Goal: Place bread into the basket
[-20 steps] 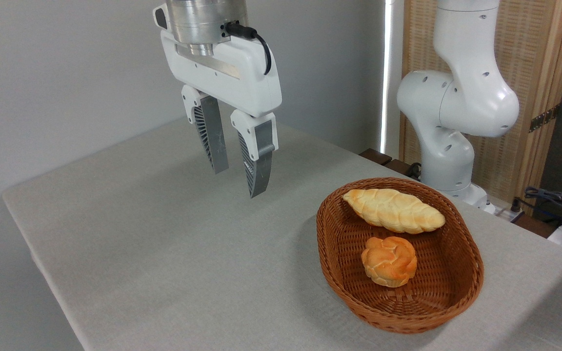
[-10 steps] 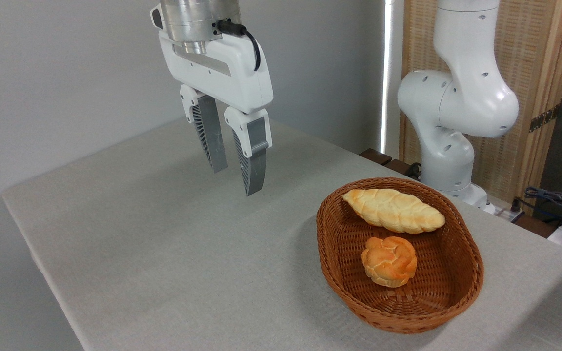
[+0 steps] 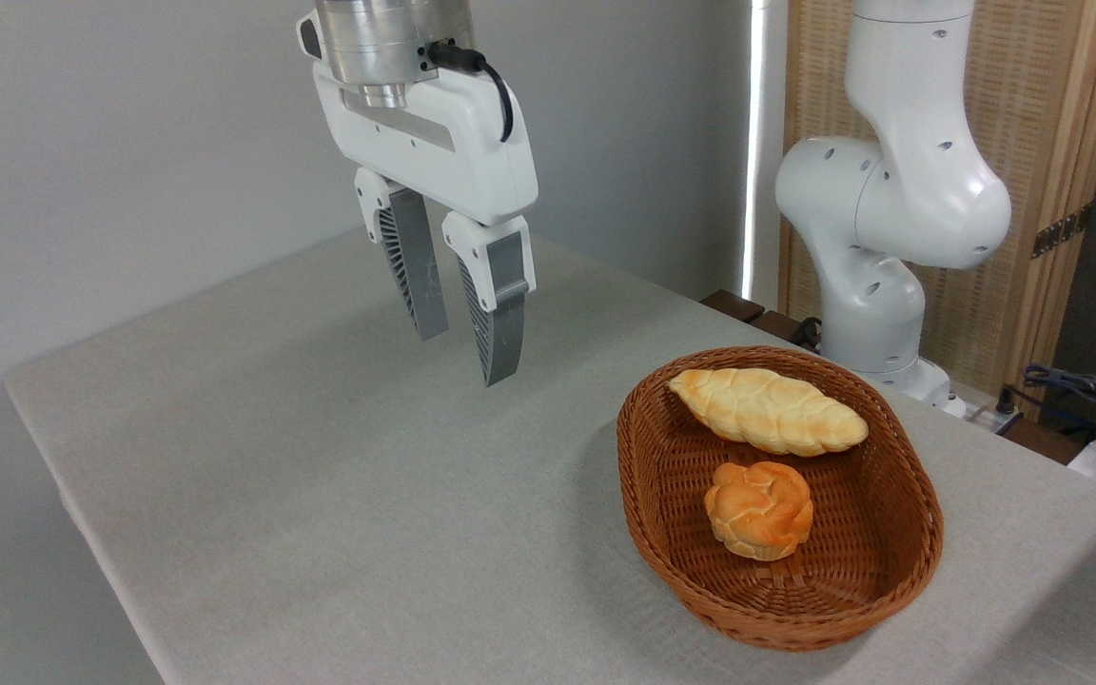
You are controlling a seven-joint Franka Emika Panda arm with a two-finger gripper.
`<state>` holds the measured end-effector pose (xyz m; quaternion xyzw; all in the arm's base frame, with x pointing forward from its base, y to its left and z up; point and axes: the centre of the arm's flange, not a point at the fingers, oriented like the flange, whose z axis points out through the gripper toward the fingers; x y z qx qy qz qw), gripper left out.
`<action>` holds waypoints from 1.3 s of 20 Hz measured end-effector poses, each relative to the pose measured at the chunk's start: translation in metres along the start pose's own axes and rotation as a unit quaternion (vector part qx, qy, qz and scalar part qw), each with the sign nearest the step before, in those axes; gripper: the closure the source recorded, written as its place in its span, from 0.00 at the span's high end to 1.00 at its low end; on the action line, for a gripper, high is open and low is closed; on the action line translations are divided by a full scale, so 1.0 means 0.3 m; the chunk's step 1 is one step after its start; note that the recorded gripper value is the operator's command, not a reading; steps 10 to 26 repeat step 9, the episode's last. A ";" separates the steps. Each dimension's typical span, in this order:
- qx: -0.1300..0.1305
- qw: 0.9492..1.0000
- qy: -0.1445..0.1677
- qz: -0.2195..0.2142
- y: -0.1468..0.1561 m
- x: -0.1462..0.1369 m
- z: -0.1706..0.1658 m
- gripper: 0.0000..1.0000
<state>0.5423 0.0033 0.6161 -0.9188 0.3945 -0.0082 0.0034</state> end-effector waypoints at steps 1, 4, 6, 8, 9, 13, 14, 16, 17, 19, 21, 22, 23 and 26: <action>0.000 1.000 0.000 0.000 -0.002 -0.003 0.000 1.00; 0.000 1.000 0.000 0.000 -0.001 -0.001 0.000 1.00; 0.000 1.000 0.000 0.001 0.001 0.001 0.000 1.00; 0.000 1.000 0.000 0.001 0.002 0.002 0.000 1.00; 0.000 1.000 0.000 0.001 0.002 0.002 0.000 1.00; 0.000 1.000 0.000 0.001 0.002 0.002 0.000 1.00; 0.000 1.000 0.000 0.001 0.002 0.002 0.000 1.00; 0.000 1.000 0.000 0.001 0.002 0.002 0.000 1.00; 0.000 1.000 0.000 0.001 0.002 0.002 0.000 1.00; 0.000 1.000 0.000 0.001 0.002 0.002 0.000 1.00; 0.000 1.000 0.000 0.001 0.002 0.002 0.000 1.00; 0.000 1.000 0.000 0.001 0.002 0.002 0.000 1.00; 0.000 1.000 0.000 0.001 0.002 0.002 0.000 1.00; 0.000 1.000 0.000 0.001 0.002 0.002 0.000 1.00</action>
